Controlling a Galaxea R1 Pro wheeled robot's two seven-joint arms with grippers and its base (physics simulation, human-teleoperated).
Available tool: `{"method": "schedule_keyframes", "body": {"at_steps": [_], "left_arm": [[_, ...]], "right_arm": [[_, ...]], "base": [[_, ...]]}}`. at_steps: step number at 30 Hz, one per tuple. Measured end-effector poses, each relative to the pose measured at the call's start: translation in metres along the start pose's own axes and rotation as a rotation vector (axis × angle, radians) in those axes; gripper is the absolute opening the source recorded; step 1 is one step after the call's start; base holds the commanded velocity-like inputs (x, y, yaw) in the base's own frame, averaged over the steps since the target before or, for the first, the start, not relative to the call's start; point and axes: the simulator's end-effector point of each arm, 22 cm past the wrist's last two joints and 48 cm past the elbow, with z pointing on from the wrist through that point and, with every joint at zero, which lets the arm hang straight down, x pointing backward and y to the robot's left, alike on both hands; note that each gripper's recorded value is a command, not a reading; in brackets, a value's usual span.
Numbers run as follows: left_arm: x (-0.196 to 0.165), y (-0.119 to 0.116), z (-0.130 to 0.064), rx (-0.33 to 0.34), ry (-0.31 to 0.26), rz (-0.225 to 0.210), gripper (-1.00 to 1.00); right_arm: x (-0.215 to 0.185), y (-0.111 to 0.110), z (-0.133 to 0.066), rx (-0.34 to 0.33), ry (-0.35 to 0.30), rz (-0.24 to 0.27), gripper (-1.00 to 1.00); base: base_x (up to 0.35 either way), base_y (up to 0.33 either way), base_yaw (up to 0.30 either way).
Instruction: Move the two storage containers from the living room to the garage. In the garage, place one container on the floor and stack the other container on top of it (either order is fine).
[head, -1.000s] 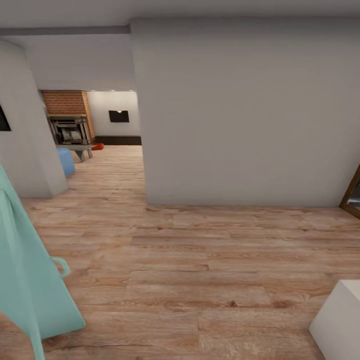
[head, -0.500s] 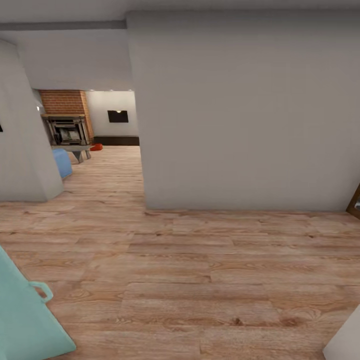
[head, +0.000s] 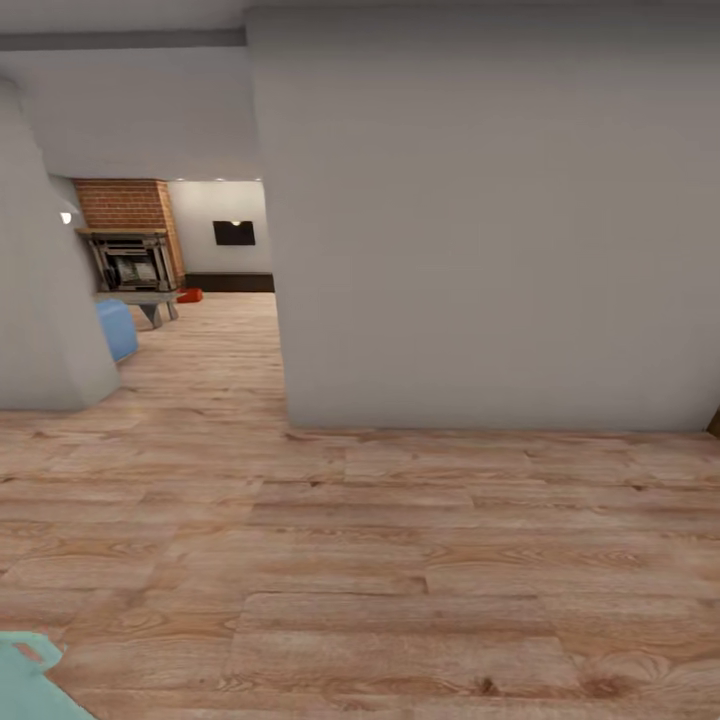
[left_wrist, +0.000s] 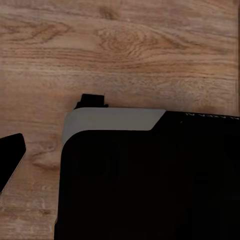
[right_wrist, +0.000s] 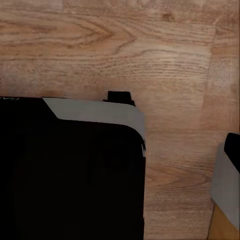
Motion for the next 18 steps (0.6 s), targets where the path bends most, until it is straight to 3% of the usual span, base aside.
{"method": "schedule_keyframes", "body": {"at_steps": [18], "left_arm": [[0.0000,0.0000,0.0000,0.000,0.000,-0.001,1.00]], "right_arm": [[0.0014,0.0007,0.0000,-0.002,0.007,-0.001,1.00]], "base": [[0.322,0.000,0.000]]}}
